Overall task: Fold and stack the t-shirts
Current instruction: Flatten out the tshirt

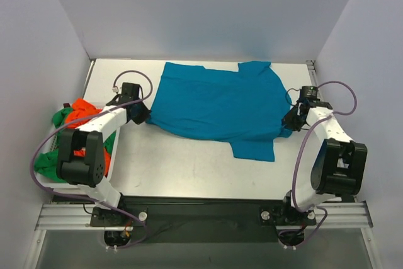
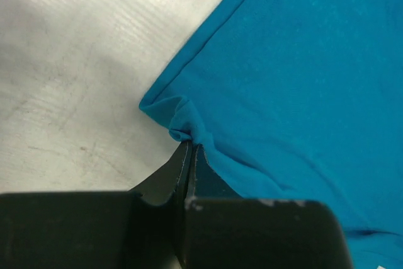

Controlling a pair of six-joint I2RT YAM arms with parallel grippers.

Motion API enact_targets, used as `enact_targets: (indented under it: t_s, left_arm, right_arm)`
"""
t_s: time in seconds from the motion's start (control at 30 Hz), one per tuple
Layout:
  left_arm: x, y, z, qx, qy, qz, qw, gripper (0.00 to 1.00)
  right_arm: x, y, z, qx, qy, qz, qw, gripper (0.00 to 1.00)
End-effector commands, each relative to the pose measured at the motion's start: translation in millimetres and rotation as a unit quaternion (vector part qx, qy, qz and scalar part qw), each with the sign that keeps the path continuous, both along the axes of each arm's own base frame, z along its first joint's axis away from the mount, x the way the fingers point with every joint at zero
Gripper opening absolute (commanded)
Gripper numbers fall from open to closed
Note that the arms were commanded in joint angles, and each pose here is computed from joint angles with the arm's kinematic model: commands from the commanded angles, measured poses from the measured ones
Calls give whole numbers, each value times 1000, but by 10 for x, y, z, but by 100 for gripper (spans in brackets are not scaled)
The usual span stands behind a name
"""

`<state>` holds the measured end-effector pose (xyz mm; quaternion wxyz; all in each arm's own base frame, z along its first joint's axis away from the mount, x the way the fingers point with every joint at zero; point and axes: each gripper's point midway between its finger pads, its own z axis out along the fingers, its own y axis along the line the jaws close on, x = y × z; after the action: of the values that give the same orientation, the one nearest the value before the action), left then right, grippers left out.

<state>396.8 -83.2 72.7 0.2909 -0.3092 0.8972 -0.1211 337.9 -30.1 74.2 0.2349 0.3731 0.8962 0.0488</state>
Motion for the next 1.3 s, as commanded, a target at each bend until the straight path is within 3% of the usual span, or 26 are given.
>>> enact_targets:
  t_s: [0.0,0.17,0.27,0.3,0.4,0.63,0.9,1.07,1.27]
  left_arm:
    - [-50,40,34,14,-17,13,1000,0]
    - [-309,130,-2,34,-7,26,999,0]
    - [-383,152,-38,36,-11,24,999,0]
    - [-394,145,-48,35,-9,23,999,0]
    - [-398,115,-71,34,-5,18,999,0]
    - [-369,-8,-1,33,-17,2,999,0]
    - [-343,-161,44,32,-19,-18,999,0]
    - [-365,-142,40,40,-17,-23,999,0]
    - [-386,-125,25,44,-13,-26,999,0]
  right_arm:
    - [-156,-150,-80,-30,15,-12,999,16]
    - [-479,-168,-186,-35,31,-28,999,15]
    - [-600,-67,-159,-21,9,-29,999,29]
    - [-755,-24,-267,-19,21,-28,999,44]
    - [-935,67,-254,-14,2,-23,1000,52]
    - [-1186,294,-213,-6,-32,1,999,51]
    - [-1272,538,-423,-45,17,41,998,36]
    - [-1286,563,-536,-54,31,44,997,36]
    - [-1306,570,-620,-72,48,52,995,43]
